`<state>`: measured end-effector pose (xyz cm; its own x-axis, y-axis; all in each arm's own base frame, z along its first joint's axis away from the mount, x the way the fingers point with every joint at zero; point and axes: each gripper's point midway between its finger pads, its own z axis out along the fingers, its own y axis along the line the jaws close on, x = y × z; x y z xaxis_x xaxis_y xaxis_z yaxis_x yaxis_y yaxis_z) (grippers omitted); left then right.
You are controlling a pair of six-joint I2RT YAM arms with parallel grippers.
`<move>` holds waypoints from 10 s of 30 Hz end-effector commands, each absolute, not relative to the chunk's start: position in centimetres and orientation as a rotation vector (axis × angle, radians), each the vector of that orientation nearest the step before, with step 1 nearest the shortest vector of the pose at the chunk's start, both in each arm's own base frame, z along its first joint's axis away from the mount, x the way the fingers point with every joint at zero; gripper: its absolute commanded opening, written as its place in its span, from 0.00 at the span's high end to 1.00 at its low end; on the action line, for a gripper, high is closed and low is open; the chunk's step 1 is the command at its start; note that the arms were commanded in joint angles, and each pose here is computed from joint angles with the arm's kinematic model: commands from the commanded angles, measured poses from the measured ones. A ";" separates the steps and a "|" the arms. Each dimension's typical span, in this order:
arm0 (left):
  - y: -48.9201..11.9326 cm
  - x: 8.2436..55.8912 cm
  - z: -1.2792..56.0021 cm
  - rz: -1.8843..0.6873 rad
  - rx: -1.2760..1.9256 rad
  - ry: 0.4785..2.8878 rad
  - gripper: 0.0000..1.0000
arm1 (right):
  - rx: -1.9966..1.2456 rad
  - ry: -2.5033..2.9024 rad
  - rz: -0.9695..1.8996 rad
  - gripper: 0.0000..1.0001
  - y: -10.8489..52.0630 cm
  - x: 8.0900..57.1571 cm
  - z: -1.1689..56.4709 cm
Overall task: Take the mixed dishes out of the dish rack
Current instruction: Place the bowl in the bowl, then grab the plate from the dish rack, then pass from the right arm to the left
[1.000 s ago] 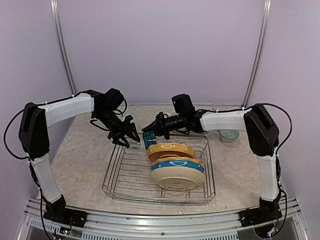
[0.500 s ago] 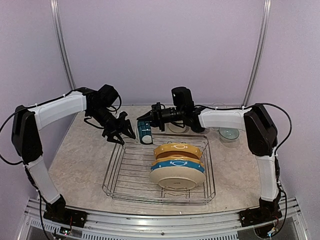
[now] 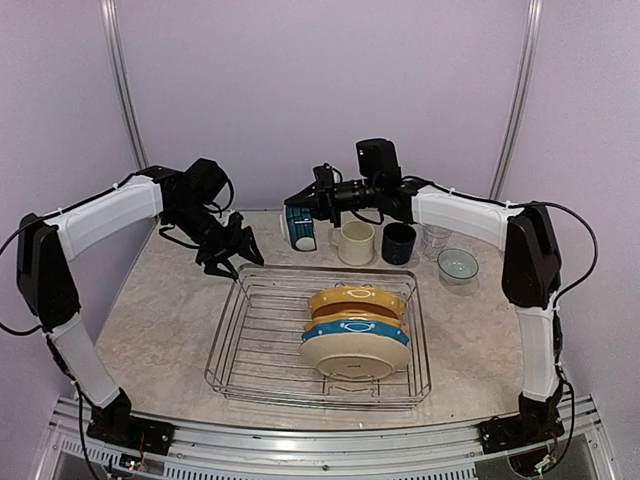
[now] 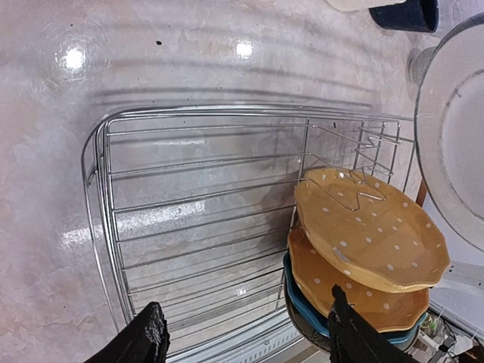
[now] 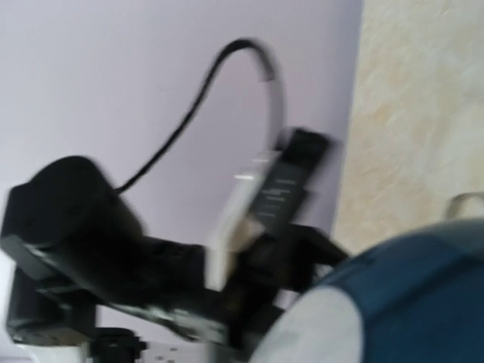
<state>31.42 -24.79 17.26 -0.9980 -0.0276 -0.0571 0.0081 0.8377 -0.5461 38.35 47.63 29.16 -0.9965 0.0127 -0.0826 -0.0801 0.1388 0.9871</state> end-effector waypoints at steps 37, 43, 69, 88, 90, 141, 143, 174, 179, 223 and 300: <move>-22.0 41.7 30.6 -0.762 -0.122 2.561 0.01 | 0.111 2.529 0.250 1.00 8.9 42.3 18.2; -21.8 43.2 30.3 -0.771 -0.143 2.564 0.01 | -0.017 2.538 0.151 1.00 8.4 44.6 17.1; -21.7 44.1 28.6 -0.809 -0.204 2.627 0.01 | -0.039 2.618 0.155 1.00 8.9 46.6 12.0; -21.9 44.2 28.2 -0.833 -0.209 2.641 0.01 | -0.046 2.627 0.172 0.72 9.8 46.8 12.0; -22.0 44.2 28.1 -0.841 -0.206 2.647 0.01 | -0.042 2.626 0.177 0.69 9.9 46.6 12.4; -28.8 31.0 29.1 -1.090 0.232 2.328 0.01 | -1.286 1.880 0.828 0.03 26.2 27.9 23.3; -29.0 30.9 28.6 -1.102 0.230 2.335 0.01 | -1.350 1.873 0.855 0.06 27.1 26.9 22.8; -29.2 32.9 26.0 -1.060 0.165 2.420 0.01 | -1.584 1.859 0.729 0.51 32.6 25.8 15.4; -29.5 33.2 25.7 -1.066 0.159 2.431 0.01 | -1.588 1.834 0.733 0.65 32.6 25.6 16.1; -28.7 32.4 26.9 -1.058 0.073 2.413 0.01 | -1.057 1.560 1.233 1.00 32.2 28.9 35.8; -18.9 36.5 30.7 -1.601 -0.613 2.195 1.00 | -1.244 0.962 -0.312 0.05 44.4 32.2 34.7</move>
